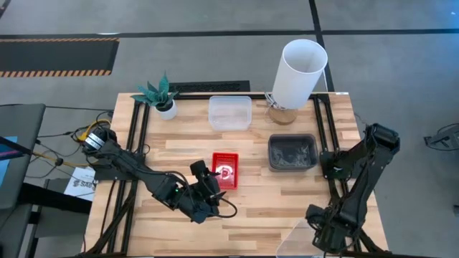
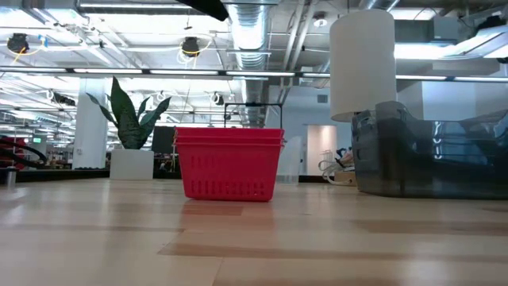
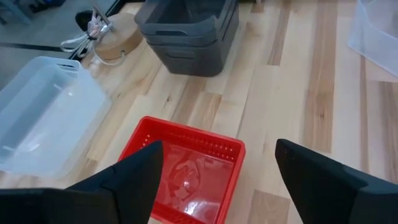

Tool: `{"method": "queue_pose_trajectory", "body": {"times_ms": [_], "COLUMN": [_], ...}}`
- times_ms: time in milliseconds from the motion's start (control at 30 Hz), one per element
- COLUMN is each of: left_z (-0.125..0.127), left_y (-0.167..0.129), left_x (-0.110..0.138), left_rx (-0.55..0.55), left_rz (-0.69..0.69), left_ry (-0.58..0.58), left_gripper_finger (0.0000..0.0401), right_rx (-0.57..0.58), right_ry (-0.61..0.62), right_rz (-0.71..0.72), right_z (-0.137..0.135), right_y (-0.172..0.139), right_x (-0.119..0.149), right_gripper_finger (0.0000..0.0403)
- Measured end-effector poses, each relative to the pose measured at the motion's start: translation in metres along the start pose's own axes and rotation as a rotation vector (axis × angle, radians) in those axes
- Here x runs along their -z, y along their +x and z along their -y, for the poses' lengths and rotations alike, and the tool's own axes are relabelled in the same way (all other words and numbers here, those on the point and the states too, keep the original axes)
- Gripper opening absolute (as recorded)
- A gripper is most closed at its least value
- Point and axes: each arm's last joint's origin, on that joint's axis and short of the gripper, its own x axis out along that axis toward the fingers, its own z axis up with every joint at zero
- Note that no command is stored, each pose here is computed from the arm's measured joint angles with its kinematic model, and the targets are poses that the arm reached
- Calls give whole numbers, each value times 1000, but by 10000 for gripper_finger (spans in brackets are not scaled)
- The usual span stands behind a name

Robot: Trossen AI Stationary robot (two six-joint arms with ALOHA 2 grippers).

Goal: Stack baskets by color
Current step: Stack the bottom transparent bin on top of the top transparent stacked bins

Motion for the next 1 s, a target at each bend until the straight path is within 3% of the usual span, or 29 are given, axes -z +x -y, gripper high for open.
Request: {"method": "queue_pose_trajectory", "body": {"times_ms": [400,733,900,1000], "left_z": [1,8,9,9], "left_y": [0,-8,-9,-9], "left_x": [0,4,5,5], "left_rx": [8,43,47,48], "left_rz": [-2,-3,-2,-3], "left_ry": [-7,-5,-5,-18], "left_gripper_finger": [298,298,298,298], "right_rx": [96,98,93,77], "right_ry": [-106,-201,-263,-321], "right_rz": [2,37,153,233], "right_z": [-12,-24,-21,-16], "right_y": [34,57,44,25], "right_x": [-14,-43,-57,-65], "right_gripper_finger": [241,129,27,14]}}
